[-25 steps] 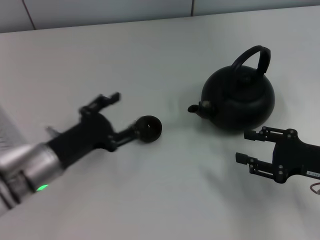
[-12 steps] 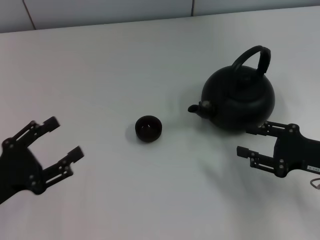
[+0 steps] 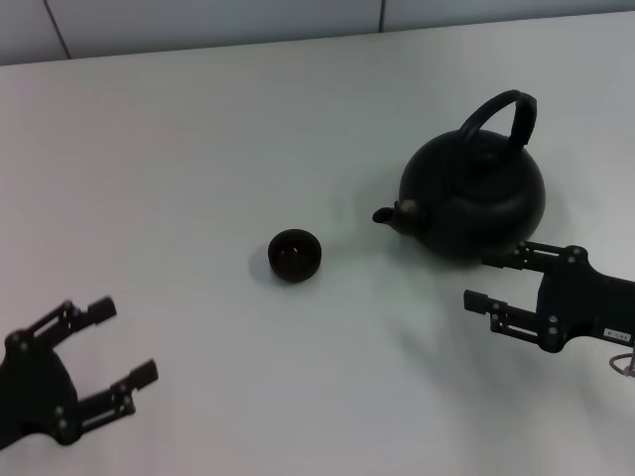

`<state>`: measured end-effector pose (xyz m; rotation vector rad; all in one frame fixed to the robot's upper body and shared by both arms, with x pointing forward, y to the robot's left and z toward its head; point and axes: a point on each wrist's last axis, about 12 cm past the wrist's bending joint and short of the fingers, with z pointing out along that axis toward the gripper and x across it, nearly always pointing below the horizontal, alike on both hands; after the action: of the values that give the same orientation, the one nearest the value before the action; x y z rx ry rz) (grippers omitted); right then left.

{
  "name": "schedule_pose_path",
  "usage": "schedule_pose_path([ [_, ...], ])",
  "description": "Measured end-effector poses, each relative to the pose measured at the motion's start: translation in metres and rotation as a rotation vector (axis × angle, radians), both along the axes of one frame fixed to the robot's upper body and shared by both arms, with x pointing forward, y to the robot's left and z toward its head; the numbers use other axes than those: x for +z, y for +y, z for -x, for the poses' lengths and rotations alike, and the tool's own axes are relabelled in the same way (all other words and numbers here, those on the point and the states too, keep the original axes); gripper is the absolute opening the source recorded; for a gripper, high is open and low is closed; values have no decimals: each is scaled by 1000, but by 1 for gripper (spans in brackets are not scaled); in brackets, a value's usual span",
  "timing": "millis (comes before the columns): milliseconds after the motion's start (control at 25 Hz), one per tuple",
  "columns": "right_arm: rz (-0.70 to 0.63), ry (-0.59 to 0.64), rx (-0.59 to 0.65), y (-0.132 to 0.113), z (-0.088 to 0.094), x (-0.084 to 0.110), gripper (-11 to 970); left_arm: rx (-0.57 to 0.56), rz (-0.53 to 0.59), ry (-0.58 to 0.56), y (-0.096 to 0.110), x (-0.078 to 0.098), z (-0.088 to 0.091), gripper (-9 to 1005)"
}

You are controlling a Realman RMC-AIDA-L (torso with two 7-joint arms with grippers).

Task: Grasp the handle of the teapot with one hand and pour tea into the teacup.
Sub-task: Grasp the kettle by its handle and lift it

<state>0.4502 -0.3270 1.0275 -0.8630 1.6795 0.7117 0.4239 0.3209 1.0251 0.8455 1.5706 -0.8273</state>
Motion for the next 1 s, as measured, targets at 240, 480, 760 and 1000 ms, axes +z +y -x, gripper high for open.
schedule_pose_path([
  [240,-2,5,-3,0,2,-1,596,8,-88,42,8,-9,5,848],
  [480,-48,8,-60,-1,6,-4,597,2,-76,38,4,-8,3,848],
  [760,-187,-27,-270,-7,19,-10,597,-1,-60,28,2,-5,0,848],
  [1000,-298,-190,-596,0,40,-22,597,-5,-51,20,-2,-5,-3,849],
])
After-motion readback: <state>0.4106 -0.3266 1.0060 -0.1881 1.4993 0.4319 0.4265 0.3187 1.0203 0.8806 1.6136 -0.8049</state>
